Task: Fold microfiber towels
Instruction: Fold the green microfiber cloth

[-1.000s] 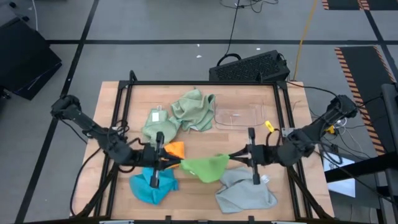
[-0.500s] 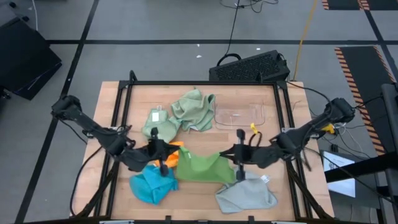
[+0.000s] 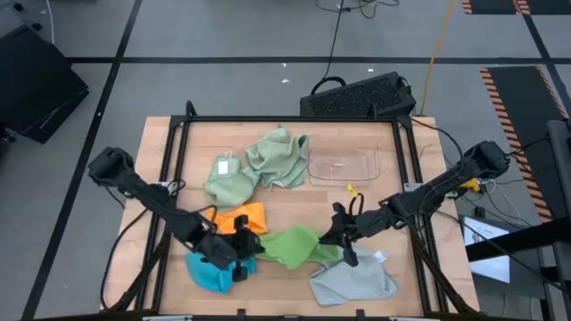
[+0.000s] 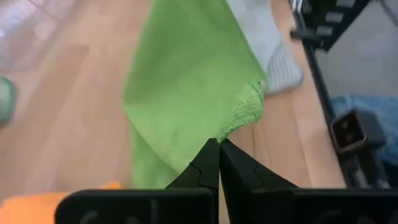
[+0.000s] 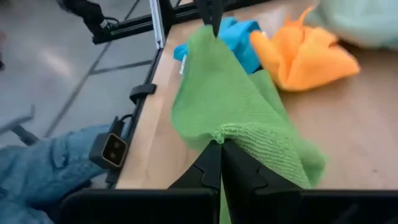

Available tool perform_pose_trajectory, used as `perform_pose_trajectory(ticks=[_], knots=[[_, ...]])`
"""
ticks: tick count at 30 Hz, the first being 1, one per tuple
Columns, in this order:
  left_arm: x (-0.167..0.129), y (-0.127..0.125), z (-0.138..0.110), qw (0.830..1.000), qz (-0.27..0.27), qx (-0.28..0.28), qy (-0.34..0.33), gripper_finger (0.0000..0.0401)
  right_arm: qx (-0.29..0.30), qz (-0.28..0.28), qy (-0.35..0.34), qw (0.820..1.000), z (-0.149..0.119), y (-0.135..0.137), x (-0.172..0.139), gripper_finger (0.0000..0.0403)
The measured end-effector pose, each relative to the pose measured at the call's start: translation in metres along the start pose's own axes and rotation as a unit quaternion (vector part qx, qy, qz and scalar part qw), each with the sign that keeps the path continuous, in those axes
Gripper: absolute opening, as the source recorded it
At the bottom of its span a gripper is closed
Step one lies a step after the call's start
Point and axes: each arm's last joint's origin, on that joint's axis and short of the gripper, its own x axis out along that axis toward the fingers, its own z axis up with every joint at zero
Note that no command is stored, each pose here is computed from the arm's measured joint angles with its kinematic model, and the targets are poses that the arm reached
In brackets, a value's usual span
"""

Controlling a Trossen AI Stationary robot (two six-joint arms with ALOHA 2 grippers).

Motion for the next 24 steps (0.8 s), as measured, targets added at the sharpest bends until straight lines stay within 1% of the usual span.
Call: perform_pose_trajectory(ticks=[4,7,9,11,14,16,20,24], knots=[[0.018,-0.005,-0.016,0.999,0.007,0.009,0.032,0.0027,0.038,0.012,-0.013,0.999,-0.021,-0.006,0.004,0.0000],[0.029,-0.007,-0.024,0.999,0.012,-0.001,0.045,0.0031,0.056,0.019,-0.013,0.998,-0.038,-0.008,0.011,0.0000],[0.037,-0.009,-0.027,0.999,0.014,-0.012,0.041,0.0032,0.066,0.021,-0.011,0.998,-0.044,-0.007,0.017,0.0000],[0.044,-0.010,-0.030,0.999,0.022,-0.012,0.031,0.0032,0.073,0.010,0.001,0.997,-0.052,-0.009,0.024,0.0000],[0.056,-0.012,-0.035,0.999,0.034,0.006,0.015,0.0034,0.079,0.000,0.005,0.997,-0.058,-0.010,0.032,0.0000],[0.063,-0.014,-0.041,0.999,0.040,0.021,0.012,0.0043,0.088,-0.003,0.007,0.996,-0.061,-0.011,0.036,0.0000],[0.078,-0.021,-0.055,0.997,0.056,0.056,0.000,0.0085,0.098,-0.019,0.016,0.995,-0.068,-0.013,0.040,0.0000],[0.088,-0.029,-0.064,0.991,0.086,0.091,-0.040,0.0145,0.098,-0.023,0.011,0.995,-0.067,-0.012,0.040,0.0000]])
